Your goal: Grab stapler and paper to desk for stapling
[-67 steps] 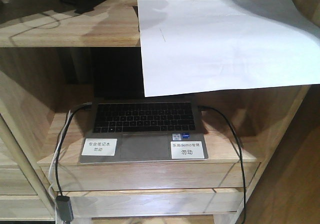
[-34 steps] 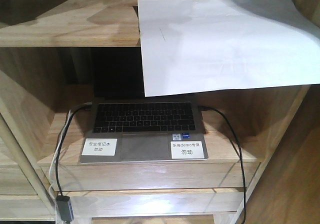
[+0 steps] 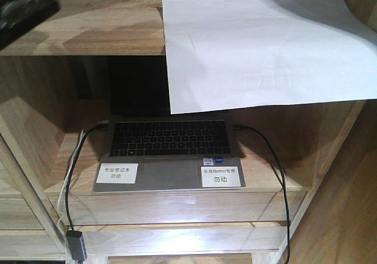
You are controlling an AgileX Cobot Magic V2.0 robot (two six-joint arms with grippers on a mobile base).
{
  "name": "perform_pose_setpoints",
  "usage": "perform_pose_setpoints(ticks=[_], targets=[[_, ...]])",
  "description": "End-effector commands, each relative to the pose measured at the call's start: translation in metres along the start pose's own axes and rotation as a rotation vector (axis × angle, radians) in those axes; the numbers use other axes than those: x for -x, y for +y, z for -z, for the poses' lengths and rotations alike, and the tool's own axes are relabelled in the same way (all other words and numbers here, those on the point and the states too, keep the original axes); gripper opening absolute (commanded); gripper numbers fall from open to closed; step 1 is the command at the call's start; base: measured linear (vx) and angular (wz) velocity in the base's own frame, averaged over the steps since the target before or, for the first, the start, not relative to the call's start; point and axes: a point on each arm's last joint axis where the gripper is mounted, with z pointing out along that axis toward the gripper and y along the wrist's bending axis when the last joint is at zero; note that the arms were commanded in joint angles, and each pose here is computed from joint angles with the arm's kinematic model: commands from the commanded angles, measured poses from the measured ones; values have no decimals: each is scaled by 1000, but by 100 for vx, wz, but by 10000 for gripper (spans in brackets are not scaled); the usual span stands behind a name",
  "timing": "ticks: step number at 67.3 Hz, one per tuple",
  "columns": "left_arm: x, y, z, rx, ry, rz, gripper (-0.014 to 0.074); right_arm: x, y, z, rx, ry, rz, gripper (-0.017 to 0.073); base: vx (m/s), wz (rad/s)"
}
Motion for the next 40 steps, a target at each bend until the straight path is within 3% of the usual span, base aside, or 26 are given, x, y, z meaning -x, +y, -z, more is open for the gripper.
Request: perform_pose_setpoints(ticks=[1, 18, 32, 40], targets=[[2, -2, 31, 13, -172, 6, -7, 6, 0, 1, -3, -83, 6, -9, 0, 0], [-56, -10, 63, 15, -174, -18, -7, 6, 0, 1, -3, -83, 6, -9, 0, 0], [-106, -21, 77, -43, -190, 53, -7, 6, 0, 1, -3, -82, 6, -9, 0, 0], [-135, -27, 82, -68, -190, 54, -7, 6, 0, 1, -3, -82, 6, -9, 0, 0]])
